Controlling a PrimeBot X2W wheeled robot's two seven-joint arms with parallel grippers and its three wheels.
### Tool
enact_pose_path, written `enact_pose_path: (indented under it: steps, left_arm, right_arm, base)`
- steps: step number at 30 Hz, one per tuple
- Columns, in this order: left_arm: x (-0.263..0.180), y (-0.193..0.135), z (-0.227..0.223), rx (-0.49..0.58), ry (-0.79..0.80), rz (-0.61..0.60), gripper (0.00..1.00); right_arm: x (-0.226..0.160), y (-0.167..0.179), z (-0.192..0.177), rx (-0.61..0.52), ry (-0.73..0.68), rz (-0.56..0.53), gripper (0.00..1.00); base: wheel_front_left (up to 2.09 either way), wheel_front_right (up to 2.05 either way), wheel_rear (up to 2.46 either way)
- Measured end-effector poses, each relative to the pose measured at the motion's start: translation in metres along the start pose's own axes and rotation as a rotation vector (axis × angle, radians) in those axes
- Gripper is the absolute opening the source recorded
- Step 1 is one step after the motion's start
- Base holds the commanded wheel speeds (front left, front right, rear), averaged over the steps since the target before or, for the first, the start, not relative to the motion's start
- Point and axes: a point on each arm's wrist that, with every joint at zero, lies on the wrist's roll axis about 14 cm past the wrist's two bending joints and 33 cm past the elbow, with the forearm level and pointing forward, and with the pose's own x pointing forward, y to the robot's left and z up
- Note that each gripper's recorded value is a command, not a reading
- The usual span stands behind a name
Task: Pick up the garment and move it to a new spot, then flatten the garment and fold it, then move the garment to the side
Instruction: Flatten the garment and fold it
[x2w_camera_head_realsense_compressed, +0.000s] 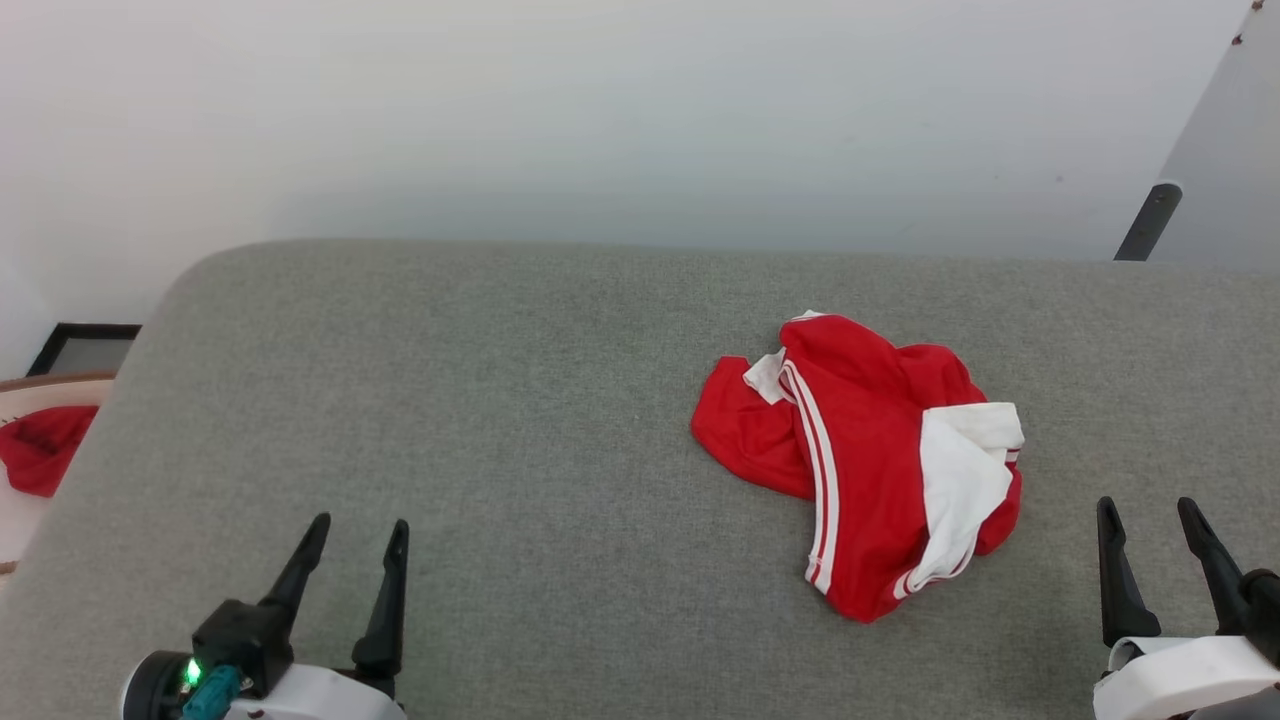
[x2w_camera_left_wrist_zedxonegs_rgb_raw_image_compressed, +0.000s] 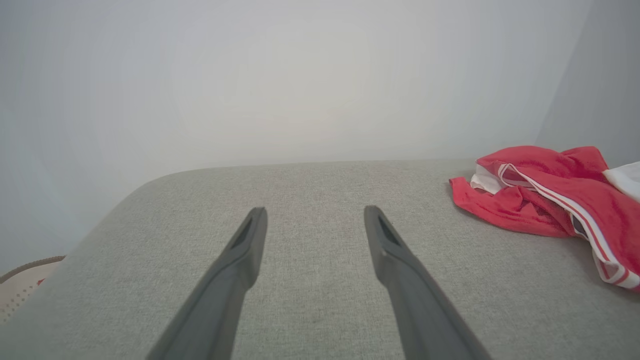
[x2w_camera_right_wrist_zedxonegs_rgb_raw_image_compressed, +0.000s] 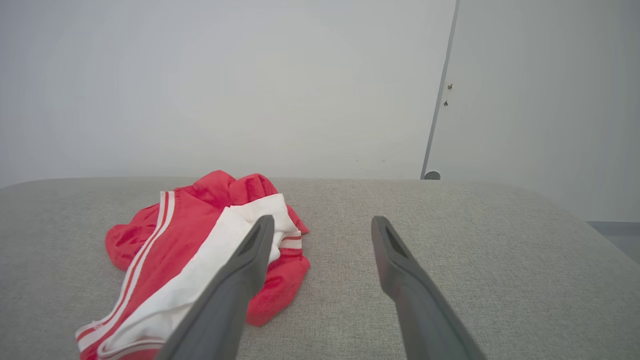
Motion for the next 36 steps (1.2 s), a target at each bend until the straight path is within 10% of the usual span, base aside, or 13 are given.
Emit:
enact_pose_path:
  steps: [33,34,36]
  left_arm:
    - [0.021,-0.008,-0.054,-0.094,0.139,0.027,1.00]
    - [0.021,-0.008,-0.055,-0.097,0.141,0.028,1.00]
    - [0.022,-0.008,-0.056,-0.099,0.144,0.029,1.00]
  right_arm:
    - [0.059,0.052,-0.069,-0.142,0.682,0.324,1.00]
    - [0.059,0.053,-0.069,-0.143,0.680,0.328,0.94]
    - [0.059,0.054,-0.072,-0.147,0.689,0.333,0.34]
  base:
    - [0.00,0.00,0.00]
    - [0.00,0.00,0.00]
    - [0.00,0.00,0.00]
